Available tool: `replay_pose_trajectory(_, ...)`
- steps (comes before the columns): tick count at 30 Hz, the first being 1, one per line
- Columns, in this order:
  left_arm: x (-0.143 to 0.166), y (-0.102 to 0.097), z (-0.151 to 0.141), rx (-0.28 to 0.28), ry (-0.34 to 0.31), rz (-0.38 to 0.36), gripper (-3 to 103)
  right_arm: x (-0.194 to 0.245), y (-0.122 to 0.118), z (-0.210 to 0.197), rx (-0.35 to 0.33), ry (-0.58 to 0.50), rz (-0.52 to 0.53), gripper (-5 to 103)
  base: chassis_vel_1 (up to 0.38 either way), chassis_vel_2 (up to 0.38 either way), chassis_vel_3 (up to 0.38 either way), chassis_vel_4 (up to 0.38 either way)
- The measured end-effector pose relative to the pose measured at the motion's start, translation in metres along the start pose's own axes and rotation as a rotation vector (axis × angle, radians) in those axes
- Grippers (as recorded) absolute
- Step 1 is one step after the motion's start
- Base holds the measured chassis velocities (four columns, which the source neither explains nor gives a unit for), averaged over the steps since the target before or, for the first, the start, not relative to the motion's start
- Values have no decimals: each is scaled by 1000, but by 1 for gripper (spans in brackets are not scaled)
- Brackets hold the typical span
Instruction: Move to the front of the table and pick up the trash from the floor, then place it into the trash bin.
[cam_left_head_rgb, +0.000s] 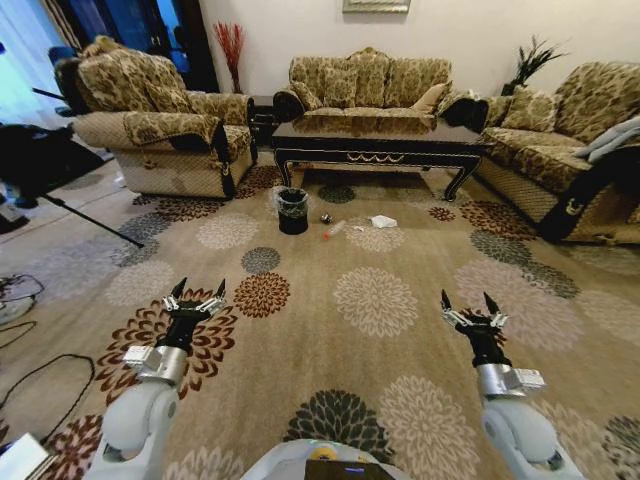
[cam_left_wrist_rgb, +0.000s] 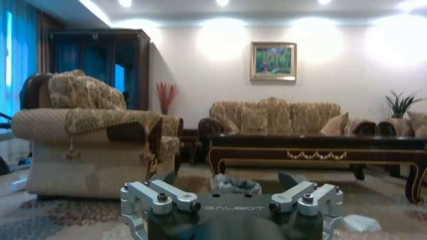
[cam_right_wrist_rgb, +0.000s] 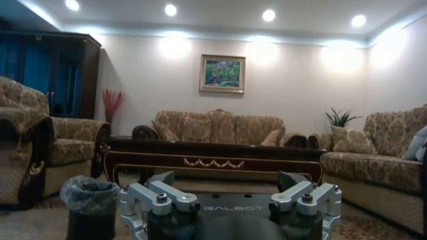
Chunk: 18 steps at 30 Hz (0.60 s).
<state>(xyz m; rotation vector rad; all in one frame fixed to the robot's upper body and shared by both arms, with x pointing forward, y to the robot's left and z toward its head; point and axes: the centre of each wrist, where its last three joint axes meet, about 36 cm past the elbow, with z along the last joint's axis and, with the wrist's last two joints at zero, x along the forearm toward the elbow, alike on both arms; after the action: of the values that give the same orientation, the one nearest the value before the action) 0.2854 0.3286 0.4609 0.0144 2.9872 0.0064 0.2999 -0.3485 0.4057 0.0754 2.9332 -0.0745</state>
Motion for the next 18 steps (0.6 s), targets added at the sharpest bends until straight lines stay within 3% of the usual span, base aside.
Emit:
replay_pose_trajectory(3, 0, 2, 2, -9, -37, -7, 100, 0, 1, -1, 1, 8, 0, 100, 0, 0, 0, 0)
replay_pose_trajectory(18, 5, 4, -5, -23, -85, -24, 100, 2, 6, 4, -14, 18, -9, 100, -35, 37, 34, -33)
